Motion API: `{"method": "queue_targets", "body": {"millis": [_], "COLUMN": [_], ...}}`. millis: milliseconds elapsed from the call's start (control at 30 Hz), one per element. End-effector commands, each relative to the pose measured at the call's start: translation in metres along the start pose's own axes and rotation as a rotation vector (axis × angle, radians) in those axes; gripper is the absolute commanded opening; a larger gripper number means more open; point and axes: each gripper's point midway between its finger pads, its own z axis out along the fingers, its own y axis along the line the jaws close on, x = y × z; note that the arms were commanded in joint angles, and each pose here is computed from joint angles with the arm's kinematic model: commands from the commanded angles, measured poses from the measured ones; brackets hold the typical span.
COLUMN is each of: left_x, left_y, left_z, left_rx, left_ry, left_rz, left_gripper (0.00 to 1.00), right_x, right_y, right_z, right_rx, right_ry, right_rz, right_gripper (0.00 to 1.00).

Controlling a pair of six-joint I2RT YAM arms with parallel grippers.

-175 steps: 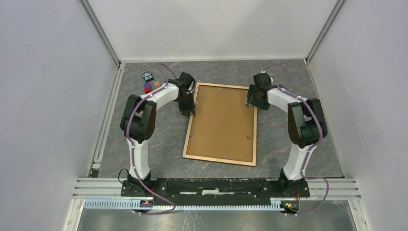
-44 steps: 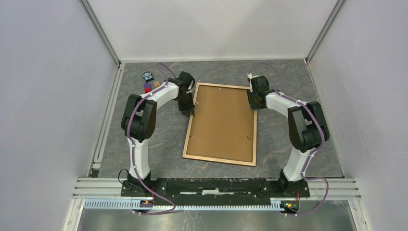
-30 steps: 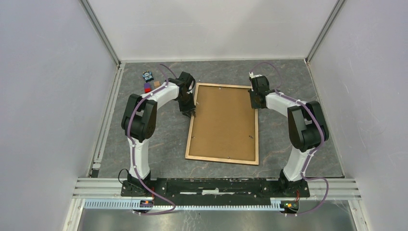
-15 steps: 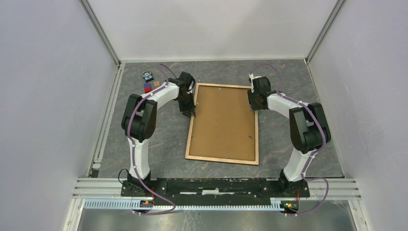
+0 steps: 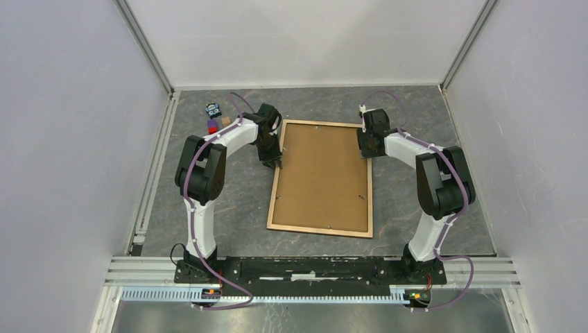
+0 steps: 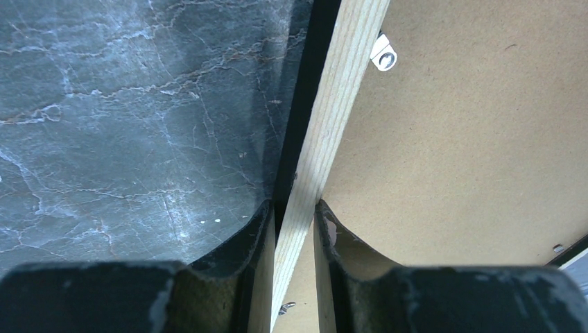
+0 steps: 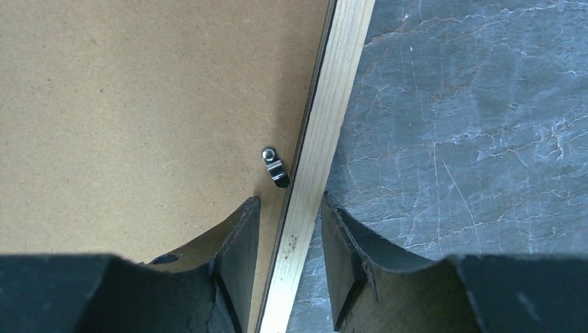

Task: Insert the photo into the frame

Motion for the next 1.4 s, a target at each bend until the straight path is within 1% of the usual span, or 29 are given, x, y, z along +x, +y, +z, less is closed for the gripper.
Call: {"method": "queue_targets", "body": {"millis": [0,267,400,500,600,767,1000,1133,1267,1367], "left_x": [-0.004,-0.004,-0.005,-0.005,-0.005,-0.005,-0.005,-0.005,-0.005,-0.005], "left_y": [-0.016,-0.015,-0.015,-0.015,-0.016,-0.015,-0.015,-0.015,-0.016,-0.016], "left_z": [0.009,0.010,0.009,0.009,0.009,0.009,0.008,0.009,0.009,0.009], "left_rx": [0.047,0.047,0.046,0.049,0.050,0.050,0.050,0.050,0.052,0.051], "left_ry": [0.000,0.002,0.000,0.001,0.001,0.001,0.000,0.003,0.002,0.003], "left_rz": [-0.037,-0.039,-0.041,-0.041,-0.041,-0.041,-0.040,-0.044,-0.043,-0.042], "left_gripper": [0.27,0.26,0.26,0.26,0.26,0.26,0.26,0.26,0.26,0.26], "right_x": [0.020,0.013,0.011,0.015,0.019,0.027,0.031,0.035,0.039,0.044], "right_y": [0.006,0.003,0.003,0.002,0.002,-0.005,-0.005,-0.004,0.000,0.002], "right_z": [0.023,0.025,0.024,0.026,0.029,0.030,0.037,0.039,0.039,0.039], "right_rx": [-0.027,-0.049,-0.061,-0.053,-0.052,-0.017,-0.009,0.021,0.041,0.031], "right_ry": [0.051,0.029,0.023,0.039,0.048,0.066,0.065,0.062,0.066,0.069], "right_rz": [0.026,0.082,0.097,0.093,0.089,0.073,0.044,0.000,-0.067,-0.114], "right_gripper": [0.44,0.45,0.48,0.46,0.41,0.35,0.19,0.12,0.01,0.00]}}
